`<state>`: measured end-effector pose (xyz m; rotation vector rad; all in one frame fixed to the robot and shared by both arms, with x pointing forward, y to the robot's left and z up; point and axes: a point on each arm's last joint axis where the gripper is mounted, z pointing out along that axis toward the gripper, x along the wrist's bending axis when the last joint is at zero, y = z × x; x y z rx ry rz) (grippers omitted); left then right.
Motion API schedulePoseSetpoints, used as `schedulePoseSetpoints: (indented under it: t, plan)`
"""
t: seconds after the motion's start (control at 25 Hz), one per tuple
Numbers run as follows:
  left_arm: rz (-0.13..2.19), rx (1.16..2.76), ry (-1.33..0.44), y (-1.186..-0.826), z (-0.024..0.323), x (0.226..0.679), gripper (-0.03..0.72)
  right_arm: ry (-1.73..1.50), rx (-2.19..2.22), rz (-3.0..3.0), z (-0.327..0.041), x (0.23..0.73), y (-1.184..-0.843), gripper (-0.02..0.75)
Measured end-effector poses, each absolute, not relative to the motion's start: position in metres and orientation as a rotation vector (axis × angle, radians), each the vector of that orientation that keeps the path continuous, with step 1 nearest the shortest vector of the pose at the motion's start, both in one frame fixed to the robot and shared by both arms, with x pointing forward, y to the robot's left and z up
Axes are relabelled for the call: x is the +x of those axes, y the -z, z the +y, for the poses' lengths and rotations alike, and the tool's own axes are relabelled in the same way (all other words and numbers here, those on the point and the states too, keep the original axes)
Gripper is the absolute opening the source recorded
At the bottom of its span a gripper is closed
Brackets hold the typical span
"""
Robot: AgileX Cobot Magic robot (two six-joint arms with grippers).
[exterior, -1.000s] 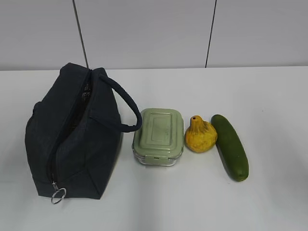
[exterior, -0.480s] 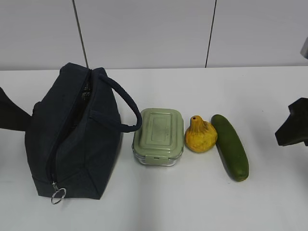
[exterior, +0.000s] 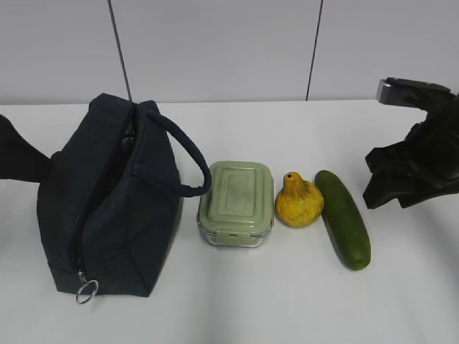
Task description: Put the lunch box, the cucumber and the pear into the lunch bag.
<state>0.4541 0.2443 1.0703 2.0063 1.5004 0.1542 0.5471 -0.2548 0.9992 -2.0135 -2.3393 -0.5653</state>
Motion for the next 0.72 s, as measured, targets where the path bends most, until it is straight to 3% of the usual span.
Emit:
schedulePoseSetpoints:
  t: [0.12, 0.4, 0.72]
  plan:
    - [1.501, 1.994, -0.145, -1.071, 0.243, 0.454, 0.414, 0.547, -2.025, -2.336, -0.255, 0.557, -0.984, 0.441]
    - [1.501, 1.988, -0.148, -1.071, 0.243, 0.455, 0.414, 0.493, -1.983, -2.303, -0.252, 0.568, -0.951, 0.552]
    - [1.499, 1.975, -0.168, -1.072, 0.244, 0.456, 0.414, 0.517, -1.971, -2.257, -0.248, 0.574, -0.935, 0.561]
